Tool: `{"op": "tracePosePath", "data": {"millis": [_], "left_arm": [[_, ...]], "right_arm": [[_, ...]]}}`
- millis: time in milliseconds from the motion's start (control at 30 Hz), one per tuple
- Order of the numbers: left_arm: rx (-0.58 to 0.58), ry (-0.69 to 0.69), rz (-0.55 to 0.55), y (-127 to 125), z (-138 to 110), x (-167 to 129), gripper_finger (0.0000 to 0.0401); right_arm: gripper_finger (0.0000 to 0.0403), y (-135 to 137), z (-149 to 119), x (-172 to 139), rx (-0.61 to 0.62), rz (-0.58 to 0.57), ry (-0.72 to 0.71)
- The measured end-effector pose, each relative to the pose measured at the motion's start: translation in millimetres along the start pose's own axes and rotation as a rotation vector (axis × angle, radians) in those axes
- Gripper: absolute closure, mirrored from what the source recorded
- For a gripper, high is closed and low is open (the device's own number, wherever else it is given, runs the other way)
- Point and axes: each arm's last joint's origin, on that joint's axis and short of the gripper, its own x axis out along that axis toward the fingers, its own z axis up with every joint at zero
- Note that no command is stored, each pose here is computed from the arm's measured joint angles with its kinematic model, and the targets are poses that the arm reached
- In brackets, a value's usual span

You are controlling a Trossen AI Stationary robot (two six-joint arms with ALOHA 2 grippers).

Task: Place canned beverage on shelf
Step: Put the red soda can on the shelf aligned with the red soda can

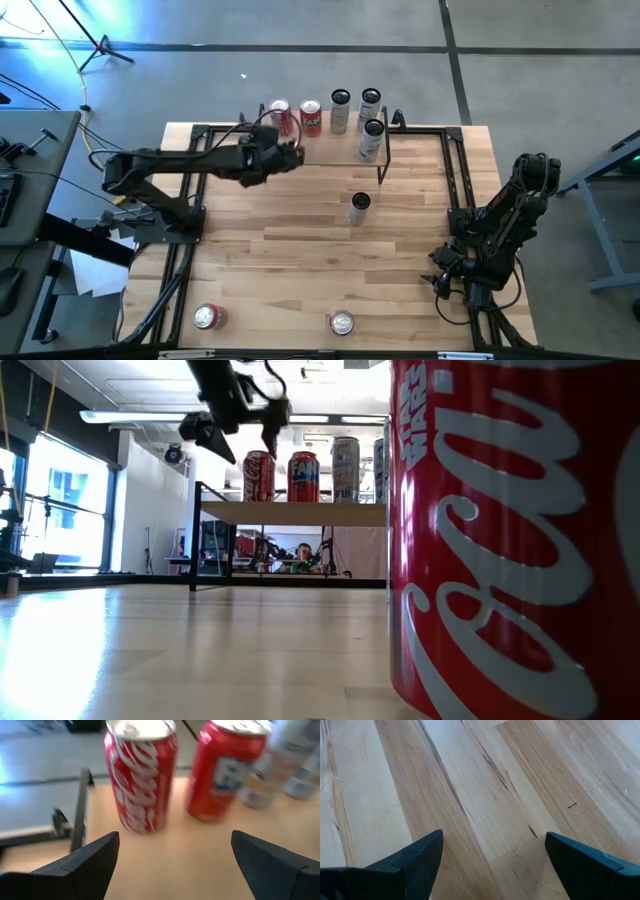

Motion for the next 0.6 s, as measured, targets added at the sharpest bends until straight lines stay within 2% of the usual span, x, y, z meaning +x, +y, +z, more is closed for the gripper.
{"op": "tracePosePath", "data": {"millis": [100,333,600], "left_arm": [[-0.032,0.085,-0.085,2.6,-4.4,-21.0,0.0038],[-0.13,0.415,-0.304,6.2,-24.9,-74.9,0.0038],[-0.233,0.612,-0.406,6.0,-61.1,-138.6,0.0038]], "right_arm": [[0.0064,0.0,0.0,0.0,0.0,0.0,0.0],[0.0064,0.0,0.0,0.1,0.0,0.0,0.0],[0.0064,0.0,0.0,0.1,0.0,-0.001,0.0]]}}
